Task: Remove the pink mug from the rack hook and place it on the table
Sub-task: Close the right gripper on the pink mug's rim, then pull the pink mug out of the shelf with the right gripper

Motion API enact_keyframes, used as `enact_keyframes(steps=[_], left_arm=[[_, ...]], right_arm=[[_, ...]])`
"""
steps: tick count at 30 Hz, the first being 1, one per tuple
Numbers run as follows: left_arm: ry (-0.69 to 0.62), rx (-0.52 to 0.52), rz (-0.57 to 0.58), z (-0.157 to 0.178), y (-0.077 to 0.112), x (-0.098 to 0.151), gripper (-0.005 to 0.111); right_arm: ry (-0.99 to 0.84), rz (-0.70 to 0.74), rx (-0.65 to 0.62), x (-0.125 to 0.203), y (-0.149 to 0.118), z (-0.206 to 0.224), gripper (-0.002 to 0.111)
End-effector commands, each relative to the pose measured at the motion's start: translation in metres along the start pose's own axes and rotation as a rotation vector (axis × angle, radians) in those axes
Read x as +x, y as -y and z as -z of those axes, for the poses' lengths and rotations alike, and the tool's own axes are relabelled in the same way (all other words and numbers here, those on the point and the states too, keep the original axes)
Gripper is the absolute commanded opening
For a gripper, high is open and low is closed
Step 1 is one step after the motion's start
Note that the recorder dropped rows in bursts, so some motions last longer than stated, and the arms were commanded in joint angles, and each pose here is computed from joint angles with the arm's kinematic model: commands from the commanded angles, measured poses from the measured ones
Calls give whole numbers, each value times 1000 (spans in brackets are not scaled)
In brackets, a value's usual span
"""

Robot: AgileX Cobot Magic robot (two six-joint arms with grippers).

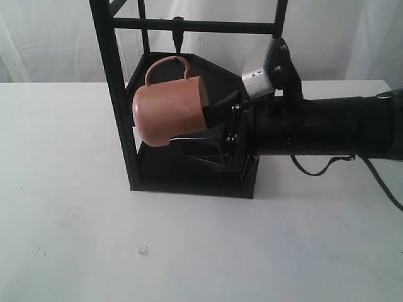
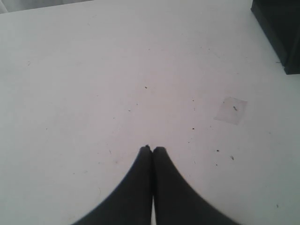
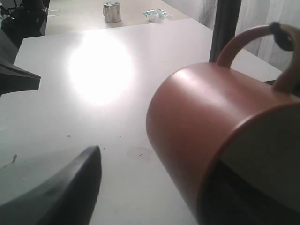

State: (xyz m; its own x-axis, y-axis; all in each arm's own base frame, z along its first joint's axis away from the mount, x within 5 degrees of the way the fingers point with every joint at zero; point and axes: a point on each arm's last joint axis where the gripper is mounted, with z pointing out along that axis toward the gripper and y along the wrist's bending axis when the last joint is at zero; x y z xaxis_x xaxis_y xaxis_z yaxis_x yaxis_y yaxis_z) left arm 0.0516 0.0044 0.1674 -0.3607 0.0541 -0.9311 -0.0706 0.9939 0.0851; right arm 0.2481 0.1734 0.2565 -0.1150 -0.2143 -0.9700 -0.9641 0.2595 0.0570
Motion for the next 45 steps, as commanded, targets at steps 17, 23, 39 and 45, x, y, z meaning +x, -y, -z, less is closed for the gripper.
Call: enact_keyframes(steps=[17, 23, 39, 45], left_arm=[[1, 5, 8, 0, 0, 1, 0], [1, 5, 8, 0, 0, 1, 0], [1, 5, 8, 0, 0, 1, 0], [1, 5, 8, 0, 0, 1, 0]], right_arm=[[11, -1, -48, 4, 4, -8, 49], [11, -1, -48, 4, 4, -8, 39], [12, 5, -48, 4, 4, -8, 38], [12, 5, -48, 4, 4, -8, 31]])
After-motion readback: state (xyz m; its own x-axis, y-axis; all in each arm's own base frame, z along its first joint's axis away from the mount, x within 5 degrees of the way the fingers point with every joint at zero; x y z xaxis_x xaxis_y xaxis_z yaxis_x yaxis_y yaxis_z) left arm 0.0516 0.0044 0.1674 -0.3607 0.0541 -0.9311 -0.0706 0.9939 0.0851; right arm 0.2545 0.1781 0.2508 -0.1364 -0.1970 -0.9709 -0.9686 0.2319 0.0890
